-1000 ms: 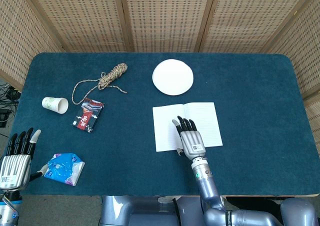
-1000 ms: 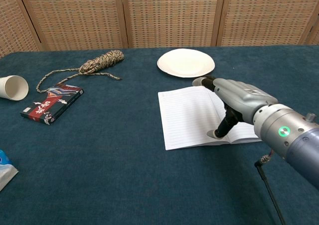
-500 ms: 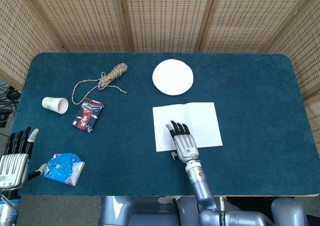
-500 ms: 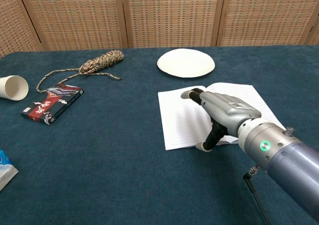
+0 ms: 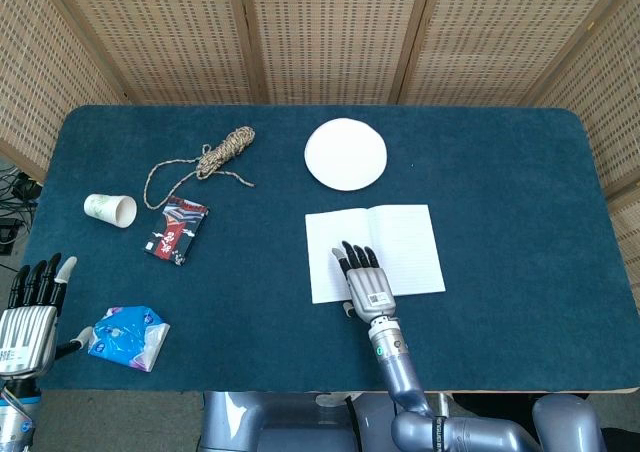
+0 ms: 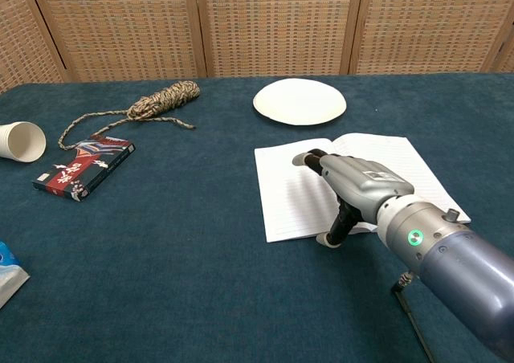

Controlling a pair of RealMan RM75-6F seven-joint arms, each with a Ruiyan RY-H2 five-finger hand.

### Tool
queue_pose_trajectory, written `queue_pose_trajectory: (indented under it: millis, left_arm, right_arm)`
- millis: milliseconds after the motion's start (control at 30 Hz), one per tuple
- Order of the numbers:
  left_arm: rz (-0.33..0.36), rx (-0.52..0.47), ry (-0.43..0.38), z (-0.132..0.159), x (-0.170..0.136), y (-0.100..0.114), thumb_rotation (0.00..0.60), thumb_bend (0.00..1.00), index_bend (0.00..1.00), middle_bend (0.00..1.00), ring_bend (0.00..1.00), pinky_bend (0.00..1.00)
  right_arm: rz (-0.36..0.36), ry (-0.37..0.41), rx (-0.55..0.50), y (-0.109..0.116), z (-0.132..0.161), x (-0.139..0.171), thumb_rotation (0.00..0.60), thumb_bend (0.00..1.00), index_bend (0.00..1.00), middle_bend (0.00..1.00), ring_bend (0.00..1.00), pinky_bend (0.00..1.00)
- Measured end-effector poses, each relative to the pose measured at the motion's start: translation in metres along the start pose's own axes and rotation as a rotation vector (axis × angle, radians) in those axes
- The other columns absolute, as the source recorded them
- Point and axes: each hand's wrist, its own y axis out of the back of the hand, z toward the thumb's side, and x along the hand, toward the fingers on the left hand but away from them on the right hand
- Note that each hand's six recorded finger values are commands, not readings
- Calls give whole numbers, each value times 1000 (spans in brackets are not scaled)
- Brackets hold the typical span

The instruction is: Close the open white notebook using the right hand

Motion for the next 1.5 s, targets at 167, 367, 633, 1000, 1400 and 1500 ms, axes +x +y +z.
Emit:
queue_pose_trajectory:
  millis: [167,367,633,1000,1400,1500]
  left_arm:
    - [1,0,-2,0,0,0,600,159,0,0,0,0]
    - [4,5,-4,0,0,0,600,167,0,0,0,0]
    - [3,10,-18,5,-1,-2,600,170,0,0,0,0]
    - [9,7,-25,7,-2,-3,600,172,0,0,0,0]
    - [13,2,-23,7,-1,-3,600,173,0,0,0,0]
    - [13,2,-25,7,-1,-3,600,173,0,0,0,0]
  right_arm:
    - [3,-7,2,-2,-3,-2,600,370,0,0,0,0]
    - [16,-13,13,-7,-7,-3,600,373,0,0,0,0]
    - [11,-10,5,-10,-7,-7,600,385,0,0,0,0]
    - [2,-2,-10,-15,-2,-11,600,558,0,0,0,0]
    - [-15,-14,-19,-12,-3,-11,600,809,0,0,0,0]
    - [-24,-15,-18,-9,-4,-11,600,833,0,0,0,0]
